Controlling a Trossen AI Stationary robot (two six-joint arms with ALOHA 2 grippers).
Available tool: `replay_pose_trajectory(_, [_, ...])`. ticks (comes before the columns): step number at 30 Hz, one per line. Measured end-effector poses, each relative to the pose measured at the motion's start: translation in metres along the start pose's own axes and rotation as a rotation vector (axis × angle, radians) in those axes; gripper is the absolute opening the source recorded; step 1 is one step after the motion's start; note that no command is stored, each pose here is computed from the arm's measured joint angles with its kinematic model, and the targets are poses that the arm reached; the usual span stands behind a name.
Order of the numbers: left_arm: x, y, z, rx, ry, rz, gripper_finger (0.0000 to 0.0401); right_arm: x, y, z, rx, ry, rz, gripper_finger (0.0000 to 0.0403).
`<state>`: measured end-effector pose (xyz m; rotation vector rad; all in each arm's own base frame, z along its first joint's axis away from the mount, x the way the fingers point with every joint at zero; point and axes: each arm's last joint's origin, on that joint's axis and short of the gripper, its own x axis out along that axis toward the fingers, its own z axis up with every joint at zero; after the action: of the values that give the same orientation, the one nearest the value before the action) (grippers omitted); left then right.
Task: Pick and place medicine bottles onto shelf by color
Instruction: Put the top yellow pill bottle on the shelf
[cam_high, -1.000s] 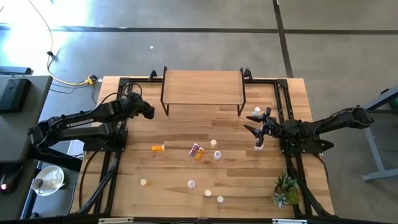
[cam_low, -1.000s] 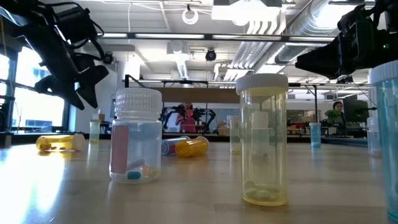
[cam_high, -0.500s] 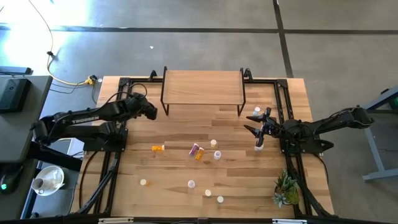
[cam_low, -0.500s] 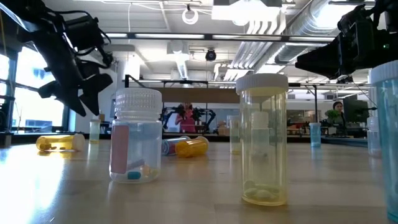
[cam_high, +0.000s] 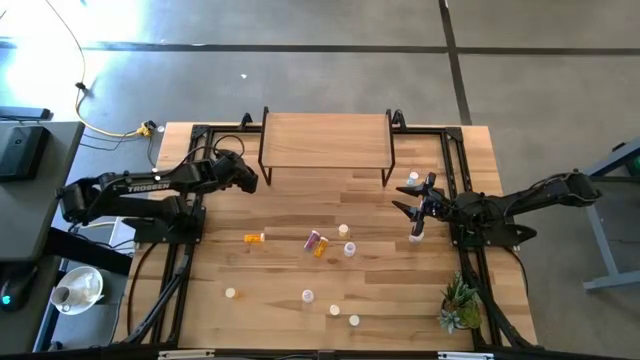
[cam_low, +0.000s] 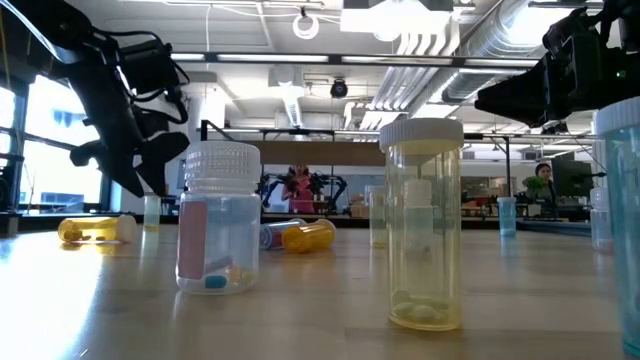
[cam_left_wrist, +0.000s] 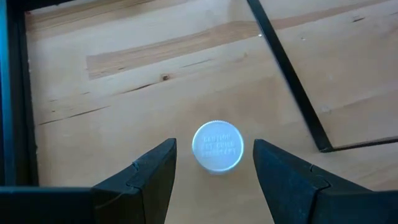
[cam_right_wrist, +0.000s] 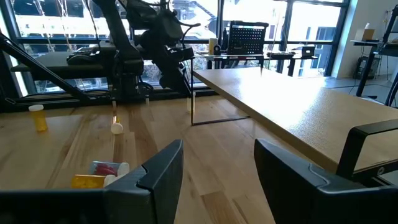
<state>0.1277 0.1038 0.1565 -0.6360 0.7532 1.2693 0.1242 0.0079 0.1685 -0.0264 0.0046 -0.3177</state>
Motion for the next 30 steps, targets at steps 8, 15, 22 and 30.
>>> replay_pose_trajectory(8, [0.0068, -0.0018, -0.0018, 0.025, 0.012, 0.041, 0.0193, 0.0, 0.0, 0.0001, 0.0, 0.0, -0.001, 0.0189])
replay_pose_trajectory(15, [0.0086, -0.002, -0.0024, 0.058, 0.014, 0.057, 0.0141, 0.0, 0.0, 0.0, 0.0, 0.0, 0.0, 0.0189])
replay_pose_trajectory(22, [0.0087, -0.0035, -0.0005, 0.078, -0.003, 0.043, 0.0105, 0.0, 0.0, -0.0001, 0.0, 0.0, 0.0, 0.0189])
replay_pose_trajectory(30, [0.007, -0.003, 0.0005, 0.094, -0.014, 0.037, 0.0105, 0.0, 0.0, 0.0, 0.0, 0.0, 0.0, 0.0189])
